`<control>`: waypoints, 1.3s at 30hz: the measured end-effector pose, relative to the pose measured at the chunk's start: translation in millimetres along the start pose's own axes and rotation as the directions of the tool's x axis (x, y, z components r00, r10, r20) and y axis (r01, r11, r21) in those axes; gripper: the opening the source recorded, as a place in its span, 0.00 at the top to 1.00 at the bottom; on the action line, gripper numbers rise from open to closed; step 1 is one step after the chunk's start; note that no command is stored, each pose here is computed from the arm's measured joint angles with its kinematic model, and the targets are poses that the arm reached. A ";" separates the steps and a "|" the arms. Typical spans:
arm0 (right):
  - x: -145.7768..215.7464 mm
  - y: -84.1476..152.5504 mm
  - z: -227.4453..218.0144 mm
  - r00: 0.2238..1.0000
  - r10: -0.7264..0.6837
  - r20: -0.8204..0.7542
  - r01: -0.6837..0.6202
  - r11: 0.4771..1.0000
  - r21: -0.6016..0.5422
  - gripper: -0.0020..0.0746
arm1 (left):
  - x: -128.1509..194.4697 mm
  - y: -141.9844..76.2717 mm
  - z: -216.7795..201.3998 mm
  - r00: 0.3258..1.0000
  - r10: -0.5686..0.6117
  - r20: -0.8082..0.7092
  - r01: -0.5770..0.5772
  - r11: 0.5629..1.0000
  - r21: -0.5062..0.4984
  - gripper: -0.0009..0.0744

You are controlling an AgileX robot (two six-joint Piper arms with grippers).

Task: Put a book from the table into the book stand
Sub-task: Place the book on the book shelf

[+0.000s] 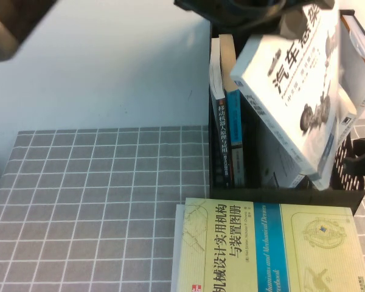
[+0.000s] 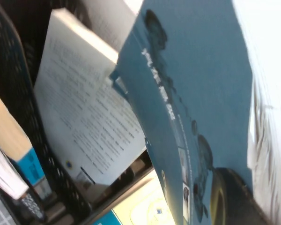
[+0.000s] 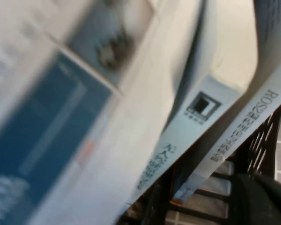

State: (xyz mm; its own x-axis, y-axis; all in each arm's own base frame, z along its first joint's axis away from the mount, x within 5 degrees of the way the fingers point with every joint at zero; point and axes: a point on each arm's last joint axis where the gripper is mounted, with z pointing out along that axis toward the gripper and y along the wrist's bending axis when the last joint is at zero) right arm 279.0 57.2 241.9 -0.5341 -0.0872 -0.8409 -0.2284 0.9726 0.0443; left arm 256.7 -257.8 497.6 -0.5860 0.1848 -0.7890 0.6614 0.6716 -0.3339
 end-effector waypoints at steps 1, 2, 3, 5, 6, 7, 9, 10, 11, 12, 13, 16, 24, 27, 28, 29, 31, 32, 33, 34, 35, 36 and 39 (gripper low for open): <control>-0.4 0.0 -0.5 1.000 0.002 0.002 -0.002 1.000 0.000 0.98 | -0.8 -1.6 -6.1 1.000 0.008 0.012 -0.008 1.000 -0.004 0.84; -0.7 0.1 -1.0 1.000 0.002 0.004 -0.002 1.000 0.000 0.98 | -1.8 -1.0 -9.2 1.000 0.011 0.022 -0.010 1.000 -0.020 0.84; -0.7 0.1 -0.9 1.000 0.004 0.004 -0.004 1.000 0.000 0.98 | -2.2 0.4 -10.5 1.000 0.010 0.027 -0.009 0.999 -0.038 0.84; -0.7 1.1 -1.0 1.000 0.010 0.004 -0.010 1.000 -0.012 0.98 | -2.5 4.0 -8.6 1.000 0.010 0.030 -0.008 0.997 -0.073 0.84; -0.7 1.9 -1.0 1.000 0.014 0.004 -0.014 1.000 -0.020 0.98 | -2.5 6.9 -4.5 1.000 0.006 0.027 -0.004 0.996 -0.088 0.84; -0.7 2.5 -1.0 1.000 0.018 0.004 -0.018 0.999 -0.027 0.98 | -2.5 8.1 -2.6 1.000 0.005 0.026 -0.003 0.995 -0.096 0.84; -0.7 4.5 -1.1 1.000 0.020 0.004 -0.020 0.999 -0.049 0.98 | -1.5 13.4 7.1 1.000 -0.003 0.011 0.004 0.993 -0.118 0.84; -0.7 5.3 -1.1 1.000 0.020 0.003 -0.020 0.998 -0.057 0.98 | -1.3 15.4 9.5 1.000 -0.005 0.008 0.006 0.992 -0.126 0.84; -0.7 6.0 -1.1 1.000 0.020 0.003 -0.020 0.998 -0.066 0.98 | -0.6 16.7 13.6 1.000 -0.010 0.001 0.010 0.992 -0.129 0.84; -0.7 6.7 -1.2 1.000 0.023 0.003 -0.022 0.997 -0.073 0.98 | -0.1 18.7 17.3 1.000 -0.013 -0.005 0.012 0.991 -0.135 0.84; -1.0 7.1 -1.7 1.000 0.023 0.005 -0.022 0.997 -0.077 0.98 | -0.2 19.1 17.8 1.000 -0.017 -0.002 0.016 0.990 -0.138 0.84; -1.1 7.9 -1.6 1.000 0.031 0.004 -0.030 0.996 -0.086 0.98 | -0.9 19.6 16.2 1.000 -0.014 0.004 0.015 0.989 -0.147 0.84; -13.4 9.9 -21.1 0.996 0.041 0.079 -0.033 0.995 -0.096 0.98 | -8.8 14.3 -23.1 0.997 -0.037 0.074 0.050 0.980 -0.194 0.84; -21.1 10.9 -35.3 0.991 0.038 0.131 -0.025 0.995 -0.098 0.98 | -13.3 12.1 -39.3 0.993 -0.030 0.114 0.054 0.976 -0.212 0.84; -23.2 11.2 -39.6 0.989 0.034 0.147 -0.020 0.995 -0.099 0.98 | -15.0 11.7 -44.3 0.991 -0.027 0.131 0.055 0.974 -0.218 0.84; -25.7 11.6 -44.8 0.986 0.028 0.166 -0.011 0.995 -0.098 0.98 | -16.0 11.3 -46.5 0.990 -0.028 0.139 0.059 0.974 -0.219 0.84; -29.9 11.9 -54.2 0.980 0.021 0.199 -0.002 0.996 -0.094 0.98 | -17.2 10.7 -49.3 0.988 -0.033 0.152 0.066 0.974 -0.219 0.84; -31.5 12.0 -57.9 0.977 0.019 0.212 0.001 0.996 -0.092 0.98 | -17.3 10.6 -49.4 0.987 -0.034 0.154 0.068 0.974 -0.217 0.84; -32.7 12.2 -60.9 0.975 0.017 0.223 0.004 0.996 -0.092 0.98 | -17.3 10.6 -49.4 0.987 -0.040 0.156 0.074 0.974 -0.216 0.84; -33.4 12.4 -62.7 0.973 0.017 0.229 0.005 0.996 -0.092 0.98 | -17.4 11.2 -47.0 0.987 -0.049 0.155 0.083 0.973 -0.216 0.84; -34.0 12.5 -64.2 0.972 0.016 0.234 0.005 0.996 -0.092 0.98 | -17.5 11.9 -44.0 0.986 -0.059 0.156 0.092 0.972 -0.215 0.84; -34.2 12.5 -64.8 0.972 0.016 0.236 0.006 0.996 -0.092 0.98 | -17.7 12.7 -40.5 0.985 -0.068 0.156 0.101 0.972 -0.215 0.84; -34.5 12.5 -65.5 0.971 0.019 0.239 0.003 0.996 -0.093 0.98 | -17.5 16.9 -24.0 0.984 -0.098 0.148 0.129 0.968 -0.217 0.84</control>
State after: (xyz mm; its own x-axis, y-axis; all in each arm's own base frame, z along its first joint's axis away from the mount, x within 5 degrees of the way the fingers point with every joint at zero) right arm 241.3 58.3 306.8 -0.3289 -0.0142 -0.9442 -0.3048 0.9480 0.0919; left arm 266.9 -232.5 518.2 -0.5724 0.0102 -0.8199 0.4627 0.8295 -0.3127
